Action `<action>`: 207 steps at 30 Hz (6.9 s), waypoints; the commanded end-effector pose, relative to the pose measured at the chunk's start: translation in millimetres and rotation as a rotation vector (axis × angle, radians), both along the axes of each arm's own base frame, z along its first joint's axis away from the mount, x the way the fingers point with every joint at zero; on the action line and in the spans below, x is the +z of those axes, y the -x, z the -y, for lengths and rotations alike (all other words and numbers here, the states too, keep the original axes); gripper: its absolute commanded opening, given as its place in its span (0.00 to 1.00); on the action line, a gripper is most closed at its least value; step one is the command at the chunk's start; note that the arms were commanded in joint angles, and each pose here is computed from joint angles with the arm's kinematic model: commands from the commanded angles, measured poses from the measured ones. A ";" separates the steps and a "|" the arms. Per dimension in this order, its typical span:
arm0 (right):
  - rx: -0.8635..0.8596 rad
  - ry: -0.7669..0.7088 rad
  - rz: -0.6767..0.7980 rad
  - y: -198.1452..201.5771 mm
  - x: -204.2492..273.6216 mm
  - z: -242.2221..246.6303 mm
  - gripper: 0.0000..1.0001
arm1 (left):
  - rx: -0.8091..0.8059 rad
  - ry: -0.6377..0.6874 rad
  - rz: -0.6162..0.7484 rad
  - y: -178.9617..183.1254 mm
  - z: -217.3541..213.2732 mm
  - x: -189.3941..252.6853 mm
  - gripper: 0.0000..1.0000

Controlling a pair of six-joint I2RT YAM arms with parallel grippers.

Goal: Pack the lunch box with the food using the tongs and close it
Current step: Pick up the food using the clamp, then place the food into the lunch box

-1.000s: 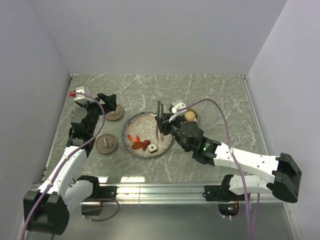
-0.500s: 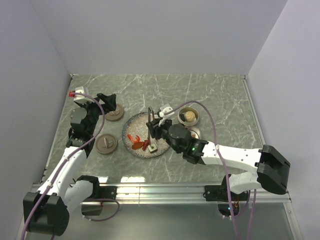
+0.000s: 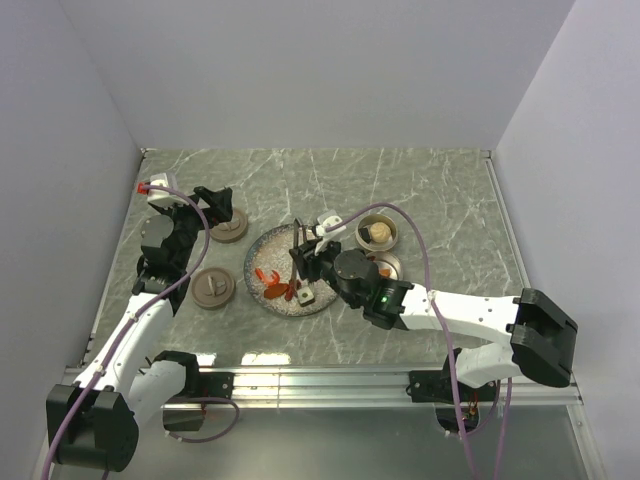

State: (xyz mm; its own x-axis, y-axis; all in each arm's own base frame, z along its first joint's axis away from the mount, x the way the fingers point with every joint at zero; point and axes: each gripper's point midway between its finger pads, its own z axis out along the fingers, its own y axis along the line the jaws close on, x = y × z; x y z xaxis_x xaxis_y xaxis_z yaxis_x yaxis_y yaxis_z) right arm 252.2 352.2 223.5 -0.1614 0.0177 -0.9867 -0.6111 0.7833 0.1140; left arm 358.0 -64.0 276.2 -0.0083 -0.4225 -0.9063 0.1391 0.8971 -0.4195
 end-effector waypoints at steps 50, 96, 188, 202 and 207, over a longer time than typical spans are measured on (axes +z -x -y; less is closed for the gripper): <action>-0.075 -0.031 0.078 8.6 31.1 -3.5 0.50 | 0.001 0.009 0.048 3.7 -0.9 10.7 1.00; -0.083 -0.039 0.068 11.5 31.7 -7.1 0.50 | 0.001 0.012 0.047 3.5 -0.8 10.3 0.99; -0.605 0.034 0.053 -52.7 35.7 184.0 0.19 | -0.001 0.008 0.034 -0.8 0.3 5.7 0.99; -0.614 0.038 0.023 -49.9 30.2 186.9 0.32 | -0.001 0.010 0.034 -0.9 0.3 6.1 1.00; -0.609 0.029 0.035 -51.5 35.8 184.6 0.47 | -0.001 0.010 0.031 -0.8 0.3 5.0 0.99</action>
State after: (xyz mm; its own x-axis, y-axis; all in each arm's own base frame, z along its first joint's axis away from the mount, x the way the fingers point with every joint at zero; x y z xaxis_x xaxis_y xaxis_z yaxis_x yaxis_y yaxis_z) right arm 300.4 167.2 234.4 -0.1530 0.0044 -0.9882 -0.0637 0.9979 0.0143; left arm 358.7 -64.1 265.7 -0.0297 -0.4201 -0.9070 0.1292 0.8982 -0.4202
